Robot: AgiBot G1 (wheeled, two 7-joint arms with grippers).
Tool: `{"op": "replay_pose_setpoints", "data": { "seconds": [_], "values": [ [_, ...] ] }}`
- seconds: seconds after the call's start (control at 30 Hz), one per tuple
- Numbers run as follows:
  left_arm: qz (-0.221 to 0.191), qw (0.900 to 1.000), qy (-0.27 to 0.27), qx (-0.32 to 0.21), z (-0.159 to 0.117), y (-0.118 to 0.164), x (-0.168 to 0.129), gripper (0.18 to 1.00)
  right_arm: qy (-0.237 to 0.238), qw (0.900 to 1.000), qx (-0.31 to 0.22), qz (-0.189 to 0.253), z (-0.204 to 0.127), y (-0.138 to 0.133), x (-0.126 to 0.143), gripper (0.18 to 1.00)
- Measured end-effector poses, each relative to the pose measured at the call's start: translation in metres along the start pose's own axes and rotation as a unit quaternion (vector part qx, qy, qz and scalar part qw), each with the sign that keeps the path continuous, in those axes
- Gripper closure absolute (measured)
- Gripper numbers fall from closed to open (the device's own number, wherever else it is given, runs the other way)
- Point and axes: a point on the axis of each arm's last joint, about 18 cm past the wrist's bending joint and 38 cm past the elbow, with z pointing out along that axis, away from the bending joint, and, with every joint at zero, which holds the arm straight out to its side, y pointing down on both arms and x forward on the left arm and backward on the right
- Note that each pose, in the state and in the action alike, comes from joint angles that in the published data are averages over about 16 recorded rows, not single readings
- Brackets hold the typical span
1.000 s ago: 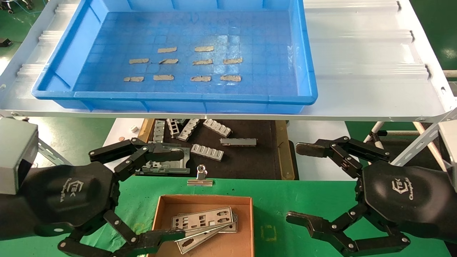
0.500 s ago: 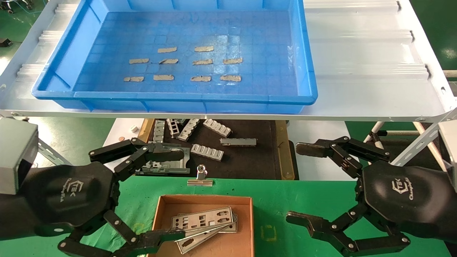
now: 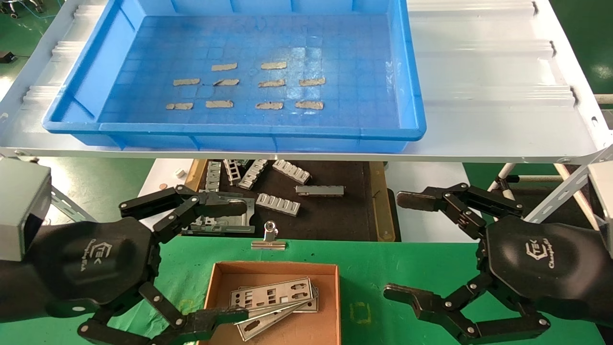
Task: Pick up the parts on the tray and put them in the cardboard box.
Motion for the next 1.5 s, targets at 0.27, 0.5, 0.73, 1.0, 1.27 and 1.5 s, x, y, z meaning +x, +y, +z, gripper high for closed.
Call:
{"op": "replay_pose_setpoints", "data": {
  "seconds": [0.27,0.5,0.73,1.0,1.27,1.5],
  "values": [
    [0.000,1.0000,0.000,0.000,0.0000,0.0000,0.0000,0.184,0.000,1.000,0.000,0.000,0.0000,0.0000,0.0000,0.178],
    [0.000,1.0000,0.000,0.000,0.0000,0.0000,0.0000,0.184,0.000,1.000,0.000,0.000,0.0000,0.0000,0.0000,0.178],
    [0.000,1.0000,0.000,0.000,0.0000,0.0000,0.0000,0.184,0.000,1.000,0.000,0.000,0.0000,0.0000,0.0000,0.178],
    [0.000,1.0000,0.000,0.000,0.0000,0.0000,0.0000,0.184,0.000,1.000,0.000,0.000,0.0000,0.0000,0.0000,0.178],
    [0.000,1.0000,0.000,0.000,0.0000,0.0000,0.0000,0.184,0.000,1.000,0.000,0.000,0.0000,0.0000,0.0000,0.178],
    [0.000,1.0000,0.000,0.000,0.0000,0.0000,0.0000,0.184,0.000,1.000,0.000,0.000,0.0000,0.0000,0.0000,0.178]
  ]
}}
